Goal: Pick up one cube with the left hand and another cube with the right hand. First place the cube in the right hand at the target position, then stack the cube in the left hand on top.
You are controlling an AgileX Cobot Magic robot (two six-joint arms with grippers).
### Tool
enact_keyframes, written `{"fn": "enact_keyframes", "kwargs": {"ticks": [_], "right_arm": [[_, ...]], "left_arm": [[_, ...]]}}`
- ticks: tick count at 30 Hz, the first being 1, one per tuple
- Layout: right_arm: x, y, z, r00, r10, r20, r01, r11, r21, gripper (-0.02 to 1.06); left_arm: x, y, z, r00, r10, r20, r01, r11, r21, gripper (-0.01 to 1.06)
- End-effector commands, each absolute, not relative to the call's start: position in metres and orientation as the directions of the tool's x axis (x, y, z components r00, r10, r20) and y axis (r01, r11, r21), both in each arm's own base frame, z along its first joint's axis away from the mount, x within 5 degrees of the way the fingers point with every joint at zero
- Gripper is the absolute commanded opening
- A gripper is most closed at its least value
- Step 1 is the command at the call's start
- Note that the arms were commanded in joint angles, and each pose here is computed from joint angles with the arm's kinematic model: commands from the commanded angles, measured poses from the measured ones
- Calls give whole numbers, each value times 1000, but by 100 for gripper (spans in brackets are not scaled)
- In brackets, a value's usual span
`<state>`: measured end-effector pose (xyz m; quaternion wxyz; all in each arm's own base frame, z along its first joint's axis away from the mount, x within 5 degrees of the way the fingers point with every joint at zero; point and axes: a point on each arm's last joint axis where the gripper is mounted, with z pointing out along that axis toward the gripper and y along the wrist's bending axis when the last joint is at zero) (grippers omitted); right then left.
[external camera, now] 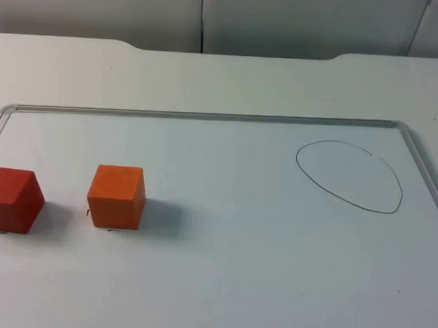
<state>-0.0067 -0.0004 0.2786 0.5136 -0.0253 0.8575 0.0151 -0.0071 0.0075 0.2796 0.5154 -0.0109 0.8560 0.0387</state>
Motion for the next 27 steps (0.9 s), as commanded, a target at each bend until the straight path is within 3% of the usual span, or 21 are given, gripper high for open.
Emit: {"fn": "enact_keyframes", "kwargs": {"ticks": [1, 13, 27], "right_arm": [[-7, 0, 278, -463, -39, -886, -59, 998, -13, 105], [-8, 0, 300, -337, -54, -940, -65, 997, -34, 105], [77, 9, 363, -377, -88, -922, -125, 991, -43, 104]], "left_arm": [[-7, 7, 279, -460, 19, -888, -59, 997, 52, 98], [-7, 7, 279, -460, 19, -888, -59, 997, 52, 98], [-7, 7, 279, -460, 19, -888, -59, 997, 52, 98]]}}
